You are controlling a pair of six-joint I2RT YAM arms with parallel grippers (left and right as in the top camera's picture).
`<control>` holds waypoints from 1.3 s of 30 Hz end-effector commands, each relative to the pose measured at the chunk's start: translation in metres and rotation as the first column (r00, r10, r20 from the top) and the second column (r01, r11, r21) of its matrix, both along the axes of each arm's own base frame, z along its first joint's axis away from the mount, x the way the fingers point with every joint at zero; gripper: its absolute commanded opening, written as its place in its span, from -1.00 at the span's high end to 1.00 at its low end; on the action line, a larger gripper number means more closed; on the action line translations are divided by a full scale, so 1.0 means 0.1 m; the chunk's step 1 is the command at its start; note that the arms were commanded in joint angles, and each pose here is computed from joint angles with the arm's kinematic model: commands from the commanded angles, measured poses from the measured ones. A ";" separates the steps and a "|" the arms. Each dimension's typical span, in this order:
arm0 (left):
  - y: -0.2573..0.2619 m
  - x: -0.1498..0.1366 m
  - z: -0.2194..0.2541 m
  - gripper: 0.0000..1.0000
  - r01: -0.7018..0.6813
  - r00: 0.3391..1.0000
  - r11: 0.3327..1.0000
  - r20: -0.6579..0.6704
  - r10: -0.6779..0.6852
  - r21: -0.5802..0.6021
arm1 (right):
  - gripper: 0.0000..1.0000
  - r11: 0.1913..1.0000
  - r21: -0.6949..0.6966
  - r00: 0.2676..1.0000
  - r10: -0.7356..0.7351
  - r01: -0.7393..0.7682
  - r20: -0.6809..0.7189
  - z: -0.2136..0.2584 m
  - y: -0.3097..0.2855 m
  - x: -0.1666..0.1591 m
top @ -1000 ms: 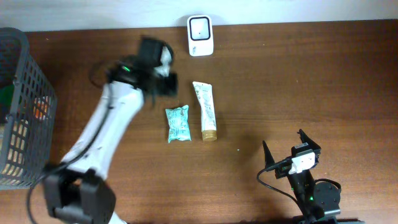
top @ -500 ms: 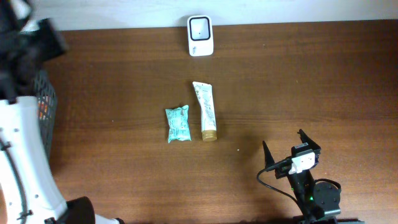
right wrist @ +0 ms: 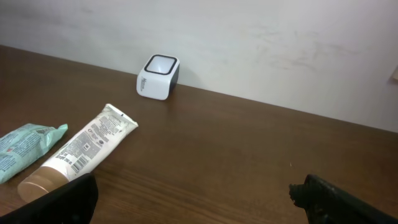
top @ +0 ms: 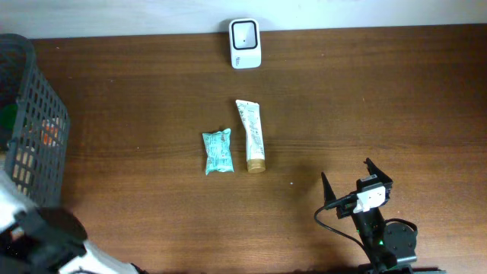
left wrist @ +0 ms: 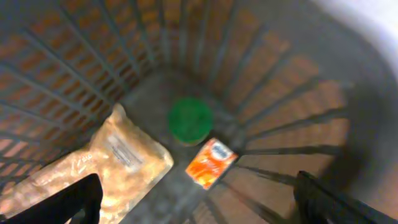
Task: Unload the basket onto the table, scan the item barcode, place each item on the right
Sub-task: 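Reach into the basket and grasp the green-lidded jar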
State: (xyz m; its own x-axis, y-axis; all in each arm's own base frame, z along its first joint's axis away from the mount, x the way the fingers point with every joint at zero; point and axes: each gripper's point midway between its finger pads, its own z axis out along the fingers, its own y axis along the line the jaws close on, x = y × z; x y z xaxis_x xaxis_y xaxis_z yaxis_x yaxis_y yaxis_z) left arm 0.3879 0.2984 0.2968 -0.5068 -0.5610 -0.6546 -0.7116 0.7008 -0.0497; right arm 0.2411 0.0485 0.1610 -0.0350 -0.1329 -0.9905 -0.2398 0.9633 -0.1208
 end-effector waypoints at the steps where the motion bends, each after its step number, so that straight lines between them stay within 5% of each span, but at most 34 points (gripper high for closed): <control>1: 0.25 0.07 -0.49 -0.93 0.048 0.992 0.999 -0.118 -0.048 -0.008 | -0.97 1.000 0.010 1.000 0.002 -0.002 -0.005 -0.03 0.01 0.00; 11: 0.37 0.43 -1.02 -0.99 0.301 0.939 0.954 -0.171 -0.297 -0.002 | -0.97 1.000 0.010 1.000 0.002 -0.002 -0.006 -0.03 0.01 0.00; 28: 0.47 0.51 -1.97 -0.99 0.295 0.910 0.947 -0.265 -0.318 -0.124 | -0.97 1.000 0.010 1.000 0.002 -0.002 -0.006 -0.03 0.01 0.00; 39: 0.56 0.62 -2.05 -0.98 0.298 0.919 0.950 -0.242 -0.311 -0.088 | -0.97 1.000 0.010 1.000 0.002 -0.002 -0.006 -0.03 0.01 0.00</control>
